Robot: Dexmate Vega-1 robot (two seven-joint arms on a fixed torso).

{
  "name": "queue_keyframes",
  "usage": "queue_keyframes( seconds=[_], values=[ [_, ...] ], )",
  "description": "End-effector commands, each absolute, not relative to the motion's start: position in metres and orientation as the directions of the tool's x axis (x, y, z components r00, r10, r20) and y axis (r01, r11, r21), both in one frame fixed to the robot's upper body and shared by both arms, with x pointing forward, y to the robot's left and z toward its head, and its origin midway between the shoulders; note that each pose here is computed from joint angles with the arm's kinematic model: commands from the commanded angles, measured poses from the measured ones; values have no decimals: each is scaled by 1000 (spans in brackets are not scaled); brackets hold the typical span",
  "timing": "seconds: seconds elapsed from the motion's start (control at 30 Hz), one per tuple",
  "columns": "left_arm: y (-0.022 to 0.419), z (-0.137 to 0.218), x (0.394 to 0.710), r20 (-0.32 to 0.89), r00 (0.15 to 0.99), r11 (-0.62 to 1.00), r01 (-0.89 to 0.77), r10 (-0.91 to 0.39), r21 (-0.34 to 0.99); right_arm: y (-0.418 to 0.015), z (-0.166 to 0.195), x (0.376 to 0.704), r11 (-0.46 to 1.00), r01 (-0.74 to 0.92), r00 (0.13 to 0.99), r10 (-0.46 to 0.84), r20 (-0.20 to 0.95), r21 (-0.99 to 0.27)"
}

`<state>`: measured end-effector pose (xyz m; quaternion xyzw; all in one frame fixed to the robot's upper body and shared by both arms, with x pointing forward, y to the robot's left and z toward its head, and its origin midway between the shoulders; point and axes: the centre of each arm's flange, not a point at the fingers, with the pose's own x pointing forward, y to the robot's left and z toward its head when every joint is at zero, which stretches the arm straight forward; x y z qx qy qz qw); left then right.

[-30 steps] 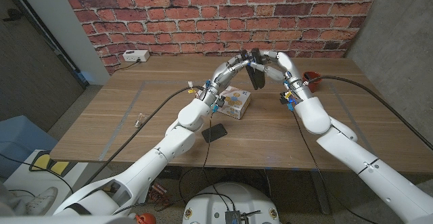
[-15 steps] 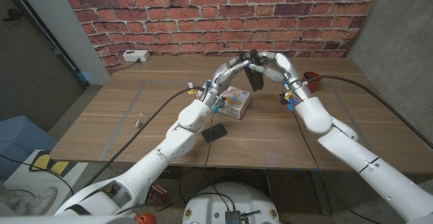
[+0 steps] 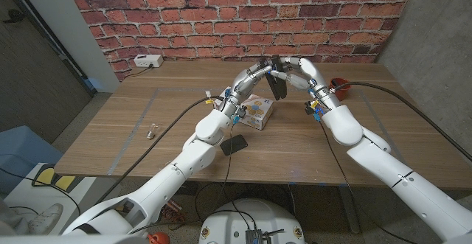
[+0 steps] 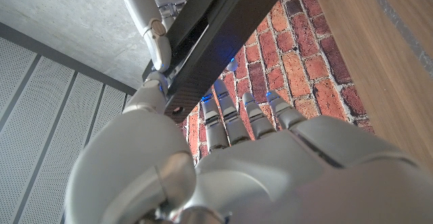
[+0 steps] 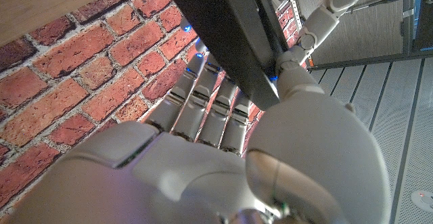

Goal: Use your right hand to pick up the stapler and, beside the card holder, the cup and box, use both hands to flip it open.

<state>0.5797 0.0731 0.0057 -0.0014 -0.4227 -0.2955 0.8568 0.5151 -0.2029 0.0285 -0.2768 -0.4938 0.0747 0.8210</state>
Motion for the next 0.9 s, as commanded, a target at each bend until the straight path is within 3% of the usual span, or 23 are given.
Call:
queue_keyframes(
  seconds=[0.03,0.53,0.9],
  values=[
    [69,5,580,727,470,821,525,-500,225,-205,28,517,835,144,506,399,765,-531],
    [68,-5,581,741,512,838,532,-433,122,-210,25,516,851,132,507,382,772,-508],
    [68,-9,582,736,507,826,549,-448,125,-210,24,516,854,125,510,381,771,-505]
  ],
)
